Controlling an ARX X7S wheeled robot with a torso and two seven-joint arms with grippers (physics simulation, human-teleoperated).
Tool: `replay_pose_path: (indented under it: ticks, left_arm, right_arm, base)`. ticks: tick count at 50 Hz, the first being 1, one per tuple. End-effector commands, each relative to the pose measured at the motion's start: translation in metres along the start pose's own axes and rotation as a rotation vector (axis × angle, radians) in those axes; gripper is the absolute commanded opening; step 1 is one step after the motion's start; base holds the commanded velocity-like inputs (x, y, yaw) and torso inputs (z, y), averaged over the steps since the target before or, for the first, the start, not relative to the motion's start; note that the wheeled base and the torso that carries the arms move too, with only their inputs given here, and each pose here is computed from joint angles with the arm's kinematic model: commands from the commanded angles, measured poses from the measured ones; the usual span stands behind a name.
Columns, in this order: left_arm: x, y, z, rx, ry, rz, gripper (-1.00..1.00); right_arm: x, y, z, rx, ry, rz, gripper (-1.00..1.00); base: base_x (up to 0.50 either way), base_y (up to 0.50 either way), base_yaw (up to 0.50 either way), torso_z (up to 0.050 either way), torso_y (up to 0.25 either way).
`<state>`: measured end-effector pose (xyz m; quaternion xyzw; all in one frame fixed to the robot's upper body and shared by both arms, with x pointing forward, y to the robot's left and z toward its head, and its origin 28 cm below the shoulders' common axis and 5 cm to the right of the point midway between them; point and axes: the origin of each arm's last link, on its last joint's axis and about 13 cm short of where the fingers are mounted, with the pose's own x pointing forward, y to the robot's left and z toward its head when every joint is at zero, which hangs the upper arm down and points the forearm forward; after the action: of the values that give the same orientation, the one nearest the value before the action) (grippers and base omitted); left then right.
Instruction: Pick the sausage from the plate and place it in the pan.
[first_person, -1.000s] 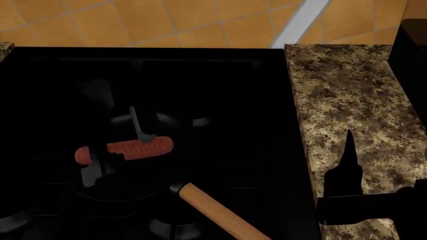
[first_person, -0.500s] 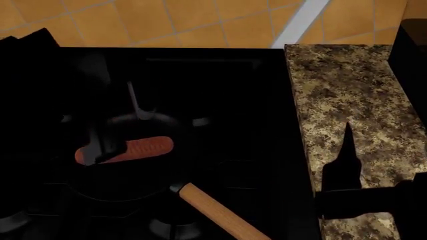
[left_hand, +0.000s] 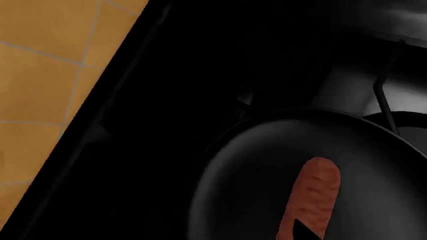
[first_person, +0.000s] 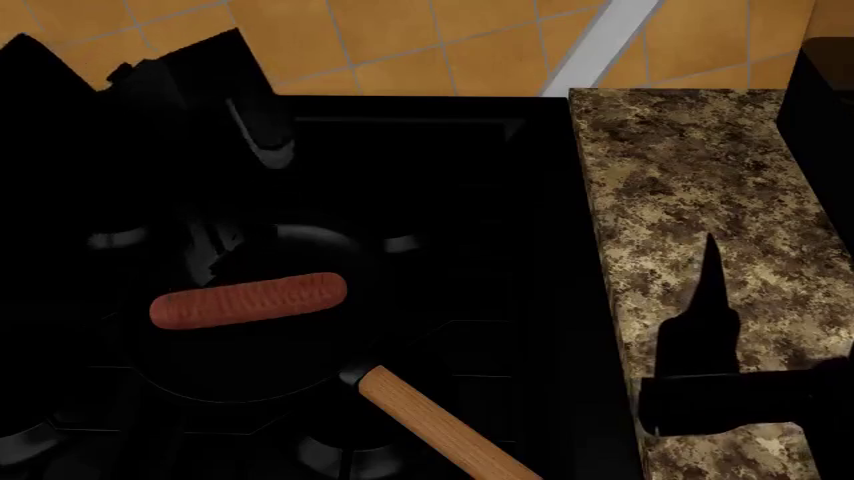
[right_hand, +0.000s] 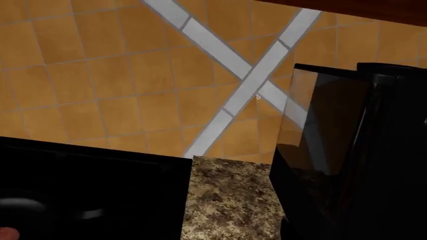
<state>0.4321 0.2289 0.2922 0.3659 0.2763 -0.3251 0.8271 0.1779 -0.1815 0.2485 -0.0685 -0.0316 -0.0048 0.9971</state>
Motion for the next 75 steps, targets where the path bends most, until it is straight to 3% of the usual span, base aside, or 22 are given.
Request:
replay_pose_path:
  ticks: [1, 5, 9, 28, 30, 46, 75]
  left_arm:
    - [-0.004, 0.006, -0.005, -0.047, -0.108, 0.070, 1.00]
    - [-0.008, 0.008, -0.008, -0.072, -0.148, 0.114, 1.00]
    - [-0.012, 0.000, -0.013, -0.070, -0.179, 0.152, 1.00]
    - [-0.068, -0.061, -0.031, -0.150, -0.340, 0.321, 1.00]
    - [-0.078, -0.072, -0.039, -0.147, -0.340, 0.340, 1.00]
    - [-0.118, -0.100, -0.065, -0.201, -0.337, 0.431, 1.00]
    - [-0.160, -0.150, -0.094, -0.254, -0.354, 0.490, 1.00]
  right_arm:
    - [-0.001, -0.001, 0.000, 0.026, -0.013, -0.003, 1.00]
    - [-0.003, -0.001, -0.003, 0.032, -0.006, -0.008, 1.00]
    - [-0.007, 0.000, -0.006, 0.048, 0.006, -0.008, 1.00]
    - [-0.024, 0.001, -0.010, 0.041, 0.038, -0.009, 1.00]
    - [-0.027, 0.001, -0.010, 0.046, 0.039, -0.010, 1.00]
    - [-0.030, 0.004, -0.003, 0.064, 0.029, -0.004, 1.00]
    - [-0.047, 0.009, 0.010, 0.053, 0.028, 0.005, 1.00]
  base:
    - [0.00, 0.00, 0.00, 0.000, 0.000]
    - [0.00, 0.00, 0.00, 0.000, 0.000]
    - [0.00, 0.00, 0.00, 0.000, 0.000]
    - [0.00, 0.00, 0.00, 0.000, 0.000]
    - [0.00, 0.00, 0.00, 0.000, 0.000]
    - [0.00, 0.00, 0.00, 0.000, 0.000]
    - [0.00, 0.00, 0.00, 0.000, 0.000]
